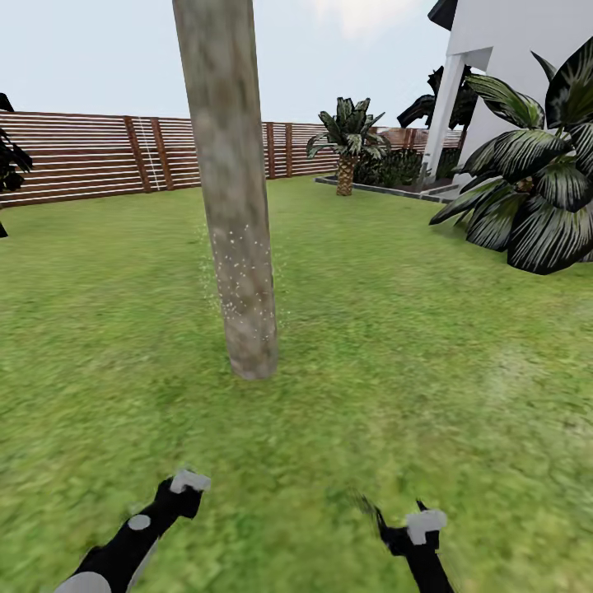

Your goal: In the garden, pick up the pesticide atomizer on the floor and spray pesticide onto both trees until each tree trunk is fully covered.

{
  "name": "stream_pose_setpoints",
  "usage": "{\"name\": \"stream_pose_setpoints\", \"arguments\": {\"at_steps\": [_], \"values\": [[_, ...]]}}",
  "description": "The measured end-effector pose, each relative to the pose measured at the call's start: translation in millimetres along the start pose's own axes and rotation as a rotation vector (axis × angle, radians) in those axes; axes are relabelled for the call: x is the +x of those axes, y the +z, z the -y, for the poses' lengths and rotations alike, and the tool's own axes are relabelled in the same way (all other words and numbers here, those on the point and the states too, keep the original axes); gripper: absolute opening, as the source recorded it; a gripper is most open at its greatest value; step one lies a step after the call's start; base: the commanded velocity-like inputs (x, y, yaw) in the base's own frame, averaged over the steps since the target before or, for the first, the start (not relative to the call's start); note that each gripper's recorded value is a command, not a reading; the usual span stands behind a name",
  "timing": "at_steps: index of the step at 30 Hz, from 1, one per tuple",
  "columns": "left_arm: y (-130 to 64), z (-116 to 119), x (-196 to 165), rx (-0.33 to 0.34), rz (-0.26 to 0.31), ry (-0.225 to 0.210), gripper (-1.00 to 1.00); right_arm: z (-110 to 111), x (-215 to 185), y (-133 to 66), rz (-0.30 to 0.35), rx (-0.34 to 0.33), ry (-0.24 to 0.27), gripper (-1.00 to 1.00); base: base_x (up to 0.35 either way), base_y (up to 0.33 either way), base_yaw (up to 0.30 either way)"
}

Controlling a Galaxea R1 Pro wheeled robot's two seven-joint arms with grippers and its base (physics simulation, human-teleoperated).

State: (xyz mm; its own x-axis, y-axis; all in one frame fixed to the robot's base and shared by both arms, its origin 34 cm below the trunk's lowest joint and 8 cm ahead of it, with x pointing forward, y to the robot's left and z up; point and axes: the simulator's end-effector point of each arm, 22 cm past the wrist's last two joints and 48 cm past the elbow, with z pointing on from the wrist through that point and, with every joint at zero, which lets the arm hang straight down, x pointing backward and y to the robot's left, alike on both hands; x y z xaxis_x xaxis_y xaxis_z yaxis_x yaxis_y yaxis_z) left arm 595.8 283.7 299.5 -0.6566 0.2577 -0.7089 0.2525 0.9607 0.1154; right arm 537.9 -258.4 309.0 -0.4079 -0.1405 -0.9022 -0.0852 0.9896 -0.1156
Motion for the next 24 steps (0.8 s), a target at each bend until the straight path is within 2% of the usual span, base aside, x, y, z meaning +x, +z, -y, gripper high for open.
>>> {"name": "stream_pose_setpoints", "arguments": {"at_steps": [2, 3, 5, 7, 8, 9, 11, 12, 18, 24], "values": [[-11.2, -3, 35, -0.120, 0.004, -0.055, -1.00, 19, -11, -16.9, 0.109, 0.089, 0.042, 1.00, 0.000, 0.000, 0.000], [-26.0, -10, 65, -0.211, 0.010, -0.097, -1.00, 27, -7, -27.0, 0.126, 0.122, 0.052, 1.00, 0.000, 0.000, 0.000], [-35.4, -16, 78, -0.262, 0.025, -0.113, -1.00, 26, -4, -31.5, 0.128, 0.129, 0.054, 1.00, 0.000, 0.000, 0.000], [-40.6, -18, 89, -0.282, 0.019, -0.131, -1.00, 29, -2, -33.6, 0.124, 0.136, 0.054, 1.00, 0.000, 0.000, 0.000], [-42.7, -20, 93, -0.295, 0.016, -0.150, -1.00, 30, -1, -34.2, 0.122, 0.139, 0.054, 1.00, 0.000, 0.000, 0.000], [-46.3, -25, 101, -0.317, 0.008, -0.191, -1.00, 24, -1, -33.8, 0.120, 0.131, 0.057, 1.00, 0.000, 0.000, 0.000], [-49.4, -23, 109, -0.319, -0.003, -0.202, -1.00, 23, 0, -33.7, 0.117, 0.134, 0.062, 1.00, 0.000, 0.000, -0.129], [-55.5, -19, 123, -0.319, -0.024, -0.207, -1.00, 32, 2, -34.7, 0.112, 0.147, 0.059, 1.00, 0.000, 0.000, -0.278], [-57.8, -17, 129, -0.316, -0.030, -0.204, -1.00, 30, 3, -34.8, 0.110, 0.139, 0.053, 1.00, -0.010, 0.000, -0.296], [-60.4, -15, 134, -0.314, -0.038, -0.203, -1.00, 28, 3, -34.7, 0.108, 0.138, 0.054, 1.00, -0.268, 0.000, -0.300]]}}
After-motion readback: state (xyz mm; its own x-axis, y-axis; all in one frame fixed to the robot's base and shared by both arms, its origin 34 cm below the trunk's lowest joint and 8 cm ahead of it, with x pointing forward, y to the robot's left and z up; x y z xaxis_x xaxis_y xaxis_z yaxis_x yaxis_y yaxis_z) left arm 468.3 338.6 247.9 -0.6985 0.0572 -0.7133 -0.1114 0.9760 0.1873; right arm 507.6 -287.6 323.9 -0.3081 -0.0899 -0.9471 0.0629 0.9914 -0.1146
